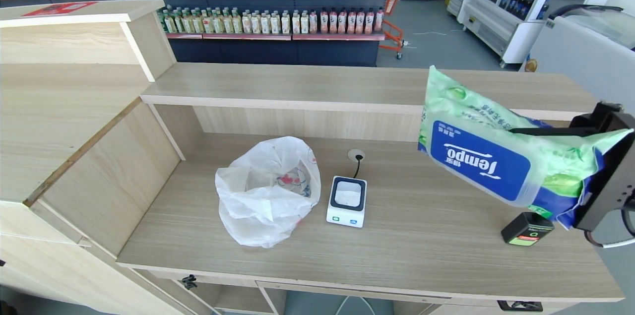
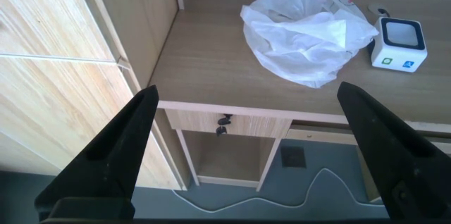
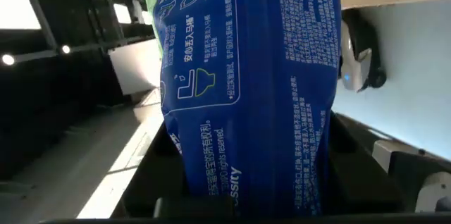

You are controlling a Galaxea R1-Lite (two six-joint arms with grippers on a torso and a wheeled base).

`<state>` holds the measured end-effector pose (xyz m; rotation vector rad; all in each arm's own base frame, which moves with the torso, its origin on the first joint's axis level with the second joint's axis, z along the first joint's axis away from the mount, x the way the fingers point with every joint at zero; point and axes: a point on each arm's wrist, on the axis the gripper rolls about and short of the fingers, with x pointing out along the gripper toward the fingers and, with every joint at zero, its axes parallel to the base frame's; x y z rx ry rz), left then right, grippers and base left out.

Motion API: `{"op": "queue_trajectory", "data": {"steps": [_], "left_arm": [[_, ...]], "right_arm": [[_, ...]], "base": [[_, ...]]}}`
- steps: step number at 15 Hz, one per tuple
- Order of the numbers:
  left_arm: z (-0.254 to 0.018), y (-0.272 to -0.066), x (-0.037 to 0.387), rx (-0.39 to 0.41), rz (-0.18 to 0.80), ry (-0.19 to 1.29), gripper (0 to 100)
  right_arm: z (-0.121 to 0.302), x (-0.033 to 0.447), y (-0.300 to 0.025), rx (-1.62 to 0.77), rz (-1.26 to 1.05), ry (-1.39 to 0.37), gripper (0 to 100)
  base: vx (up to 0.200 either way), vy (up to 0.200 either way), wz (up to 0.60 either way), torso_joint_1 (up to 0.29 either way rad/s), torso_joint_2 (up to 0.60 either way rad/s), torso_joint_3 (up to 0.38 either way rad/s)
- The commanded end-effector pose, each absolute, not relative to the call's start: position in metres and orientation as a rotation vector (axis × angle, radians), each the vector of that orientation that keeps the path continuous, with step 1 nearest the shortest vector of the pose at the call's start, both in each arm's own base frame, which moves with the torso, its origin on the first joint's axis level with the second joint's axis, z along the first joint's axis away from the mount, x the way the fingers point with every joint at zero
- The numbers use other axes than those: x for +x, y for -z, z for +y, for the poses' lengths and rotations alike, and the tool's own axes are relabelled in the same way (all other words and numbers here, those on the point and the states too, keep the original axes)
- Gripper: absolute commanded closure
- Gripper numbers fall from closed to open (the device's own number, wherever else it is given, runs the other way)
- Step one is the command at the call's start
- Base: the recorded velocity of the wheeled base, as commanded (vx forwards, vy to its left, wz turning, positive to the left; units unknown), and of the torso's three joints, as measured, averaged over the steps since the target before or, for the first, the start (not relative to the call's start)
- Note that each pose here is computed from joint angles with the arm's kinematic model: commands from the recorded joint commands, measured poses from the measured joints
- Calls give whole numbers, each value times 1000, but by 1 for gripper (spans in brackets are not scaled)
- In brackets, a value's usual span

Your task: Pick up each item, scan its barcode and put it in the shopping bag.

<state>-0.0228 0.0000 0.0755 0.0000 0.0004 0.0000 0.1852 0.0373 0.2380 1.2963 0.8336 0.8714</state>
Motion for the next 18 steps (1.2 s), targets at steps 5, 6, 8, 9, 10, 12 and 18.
{"op": "queue_trajectory", "data": {"steps": [5, 6, 8, 9, 10, 12, 18], "left_arm": [[0, -75, -23, 0, 0, 0, 0], [0, -75, -23, 0, 0, 0, 0], [0, -76, -23, 0, -2, 0, 0], [0, -75, -23, 0, 0, 0, 0], [0, -75, -23, 0, 0, 0, 0], [0, -76, -23, 0, -2, 0, 0], [0, -75, -23, 0, 0, 0, 0]], "right_arm": [[10, 242, -214, 1479, 1151, -866, 100], [-3, 248, -205, 1521, 1248, -889, 100], [-7, 259, -195, 1600, 1326, -844, 100], [-11, 264, -189, 1631, 1364, -833, 100], [-14, 269, -183, 1652, 1387, -824, 100], [-18, 278, -174, 1690, 1442, -814, 100], [-21, 296, -160, 1761, 1516, -762, 100]], "base": [[0, 0, 0, 0, 0, 0], [0, 0, 0, 0, 0, 0], [0, 0, 0, 0, 0, 0], [0, 0, 0, 0, 0, 0], [0, 0, 0, 0, 0, 0], [0, 0, 0, 0, 0, 0], [0, 0, 0, 0, 0, 0]]}}
